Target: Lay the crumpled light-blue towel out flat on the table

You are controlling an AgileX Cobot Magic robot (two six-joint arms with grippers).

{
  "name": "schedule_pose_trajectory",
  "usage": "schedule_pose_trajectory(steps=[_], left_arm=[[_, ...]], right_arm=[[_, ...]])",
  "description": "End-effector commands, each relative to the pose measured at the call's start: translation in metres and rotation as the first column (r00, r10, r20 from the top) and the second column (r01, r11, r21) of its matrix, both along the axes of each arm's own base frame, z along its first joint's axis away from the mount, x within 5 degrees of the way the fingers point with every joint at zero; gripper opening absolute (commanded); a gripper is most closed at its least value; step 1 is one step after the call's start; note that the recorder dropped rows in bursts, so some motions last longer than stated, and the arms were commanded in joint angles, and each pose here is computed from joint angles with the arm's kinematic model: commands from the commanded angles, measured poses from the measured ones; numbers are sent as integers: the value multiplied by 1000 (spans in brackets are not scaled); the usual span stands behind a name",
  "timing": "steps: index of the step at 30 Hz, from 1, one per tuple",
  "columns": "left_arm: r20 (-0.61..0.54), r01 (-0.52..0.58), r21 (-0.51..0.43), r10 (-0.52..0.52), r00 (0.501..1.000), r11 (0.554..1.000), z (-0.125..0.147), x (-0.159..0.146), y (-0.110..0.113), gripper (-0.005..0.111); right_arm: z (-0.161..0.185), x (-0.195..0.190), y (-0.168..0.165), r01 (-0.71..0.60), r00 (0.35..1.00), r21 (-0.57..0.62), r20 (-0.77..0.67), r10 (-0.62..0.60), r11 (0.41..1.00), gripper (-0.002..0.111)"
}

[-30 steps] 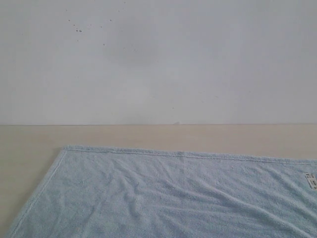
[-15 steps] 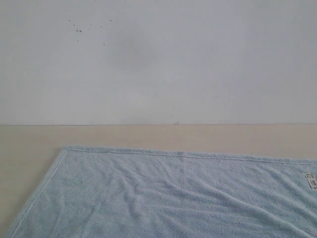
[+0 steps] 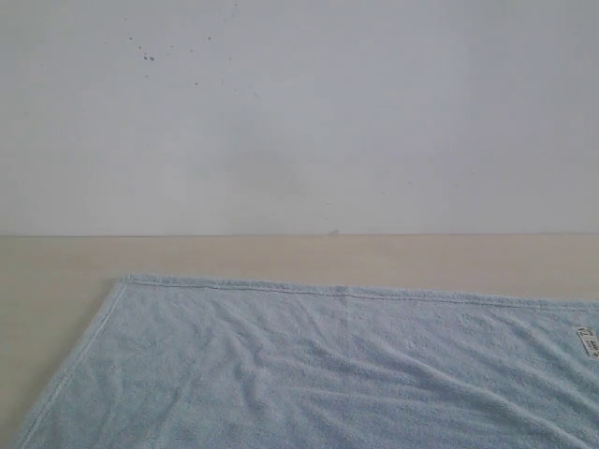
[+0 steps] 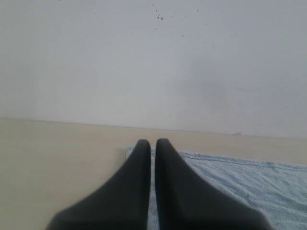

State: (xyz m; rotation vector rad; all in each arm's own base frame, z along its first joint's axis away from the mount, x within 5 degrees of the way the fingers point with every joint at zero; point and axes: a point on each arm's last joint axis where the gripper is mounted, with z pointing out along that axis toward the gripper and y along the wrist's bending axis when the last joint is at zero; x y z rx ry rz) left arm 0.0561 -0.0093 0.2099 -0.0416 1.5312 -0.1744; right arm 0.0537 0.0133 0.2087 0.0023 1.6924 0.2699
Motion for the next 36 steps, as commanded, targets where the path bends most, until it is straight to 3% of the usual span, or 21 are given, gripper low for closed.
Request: schedule_pose_trajectory(steps=[1, 8, 17, 19, 20, 21, 23, 24, 26, 30, 36], left_arm=[[1, -10, 3, 10, 1000, 1000, -1, 0, 1, 4], [1, -10, 3, 10, 1000, 1000, -1, 0, 1, 4], [1, -10, 5, 10, 1000, 1000, -1, 0, 1, 4], [-1, -16, 68, 16, 1000, 998, -1, 0, 1, 4], [-6, -31, 252, 33, 999, 967, -3, 0, 2, 4], [-9, -36, 313, 41, 999, 949, -4, 0, 3, 4], [-123, -9, 101, 22, 992, 995, -13, 0, 1, 4], [-296, -30, -51, 13, 955, 998, -27, -3, 1, 4], [-385, -85, -68, 52, 922, 994, -35, -5, 4, 4], [-324, -102, 32, 107, 940, 994, -31, -3, 9, 4], [-316, -104, 35, 109, 943, 994, -30, -3, 9, 4]], right_arm=[[-12, 3, -2, 28, 1000, 0, 9, -28, 1000, 0], [-11, 3, -2, 49, 999, 209, -14, -47, 977, 0], [-11, 3, -2, 49, 999, 210, -14, -47, 977, 0], [-11, 3, -2, 49, 999, 210, -14, -47, 977, 0], [-11, 3, -2, 49, 999, 210, -14, -47, 977, 0], [-11, 3, -2, 49, 999, 210, -14, -47, 977, 0], [-11, 3, -2, 49, 999, 210, -14, -47, 977, 0], [-11, 3, -2, 49, 999, 210, -14, -47, 977, 0], [-11, 3, -2, 49, 999, 210, -14, -47, 977, 0], [-10, 3, -2, 49, 999, 210, -12, -48, 976, 0], [-11, 3, -2, 48, 999, 209, -16, -46, 977, 0]])
